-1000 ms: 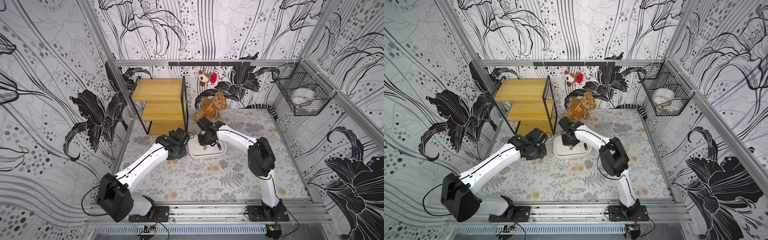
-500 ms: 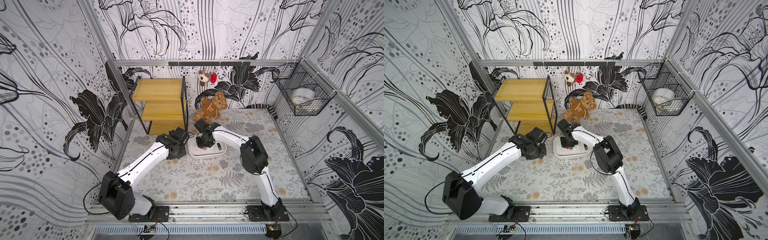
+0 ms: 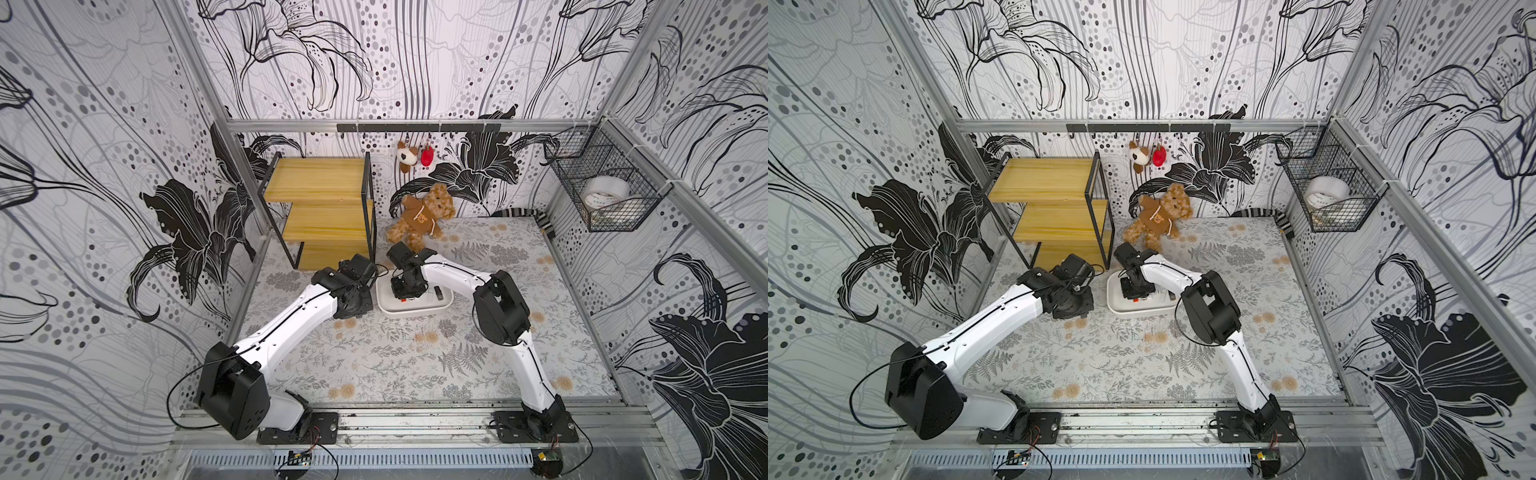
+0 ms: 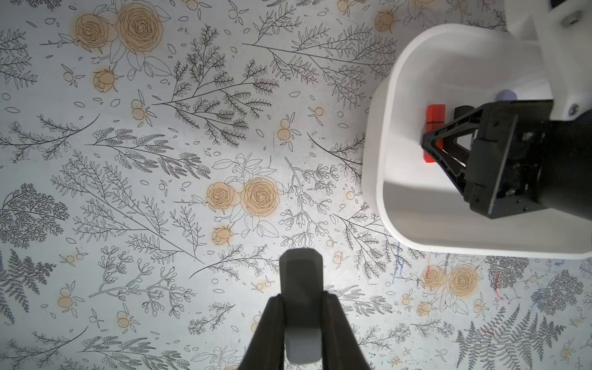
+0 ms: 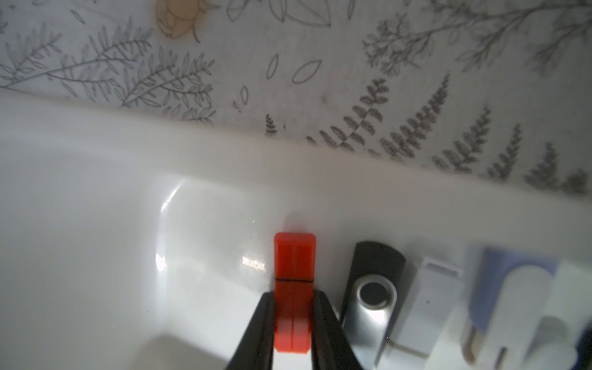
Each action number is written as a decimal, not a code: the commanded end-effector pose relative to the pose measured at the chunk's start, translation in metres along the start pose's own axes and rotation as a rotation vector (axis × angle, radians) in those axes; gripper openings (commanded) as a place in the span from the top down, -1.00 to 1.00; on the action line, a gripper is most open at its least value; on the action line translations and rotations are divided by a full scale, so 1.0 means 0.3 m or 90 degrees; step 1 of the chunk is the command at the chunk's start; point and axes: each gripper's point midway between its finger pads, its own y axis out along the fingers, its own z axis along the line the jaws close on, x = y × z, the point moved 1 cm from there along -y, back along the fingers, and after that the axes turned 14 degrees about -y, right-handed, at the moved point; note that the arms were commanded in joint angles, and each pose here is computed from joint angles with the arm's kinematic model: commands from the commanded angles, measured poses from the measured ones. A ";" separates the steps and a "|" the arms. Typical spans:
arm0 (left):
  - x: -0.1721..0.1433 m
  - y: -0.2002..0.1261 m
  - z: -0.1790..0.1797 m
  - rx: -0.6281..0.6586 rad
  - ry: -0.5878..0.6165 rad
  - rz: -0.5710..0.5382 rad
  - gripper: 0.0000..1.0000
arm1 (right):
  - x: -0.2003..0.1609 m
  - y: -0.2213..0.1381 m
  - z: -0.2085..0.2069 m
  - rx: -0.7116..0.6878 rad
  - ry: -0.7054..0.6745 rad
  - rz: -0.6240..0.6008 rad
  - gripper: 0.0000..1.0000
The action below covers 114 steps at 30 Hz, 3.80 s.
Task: Put the usb flash drive into the storage box
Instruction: Place the USB flash in the storage box, then reset both arms
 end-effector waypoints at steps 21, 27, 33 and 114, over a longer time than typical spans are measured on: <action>0.127 -0.008 -0.308 -0.054 0.080 -0.041 1.00 | -0.048 -0.576 -0.306 -0.101 0.106 -0.170 0.05; 0.089 0.078 -0.434 -0.066 0.108 -0.025 1.00 | -0.170 -0.631 -0.382 -0.092 0.161 -0.208 -0.05; 0.042 0.214 -0.433 -0.053 0.110 0.007 1.00 | -0.231 -0.633 -0.395 -0.104 0.166 -0.193 -0.08; 0.399 -0.207 0.391 -0.144 -0.089 -0.840 -0.95 | -0.624 -0.637 -0.865 -0.613 0.217 -0.480 -0.91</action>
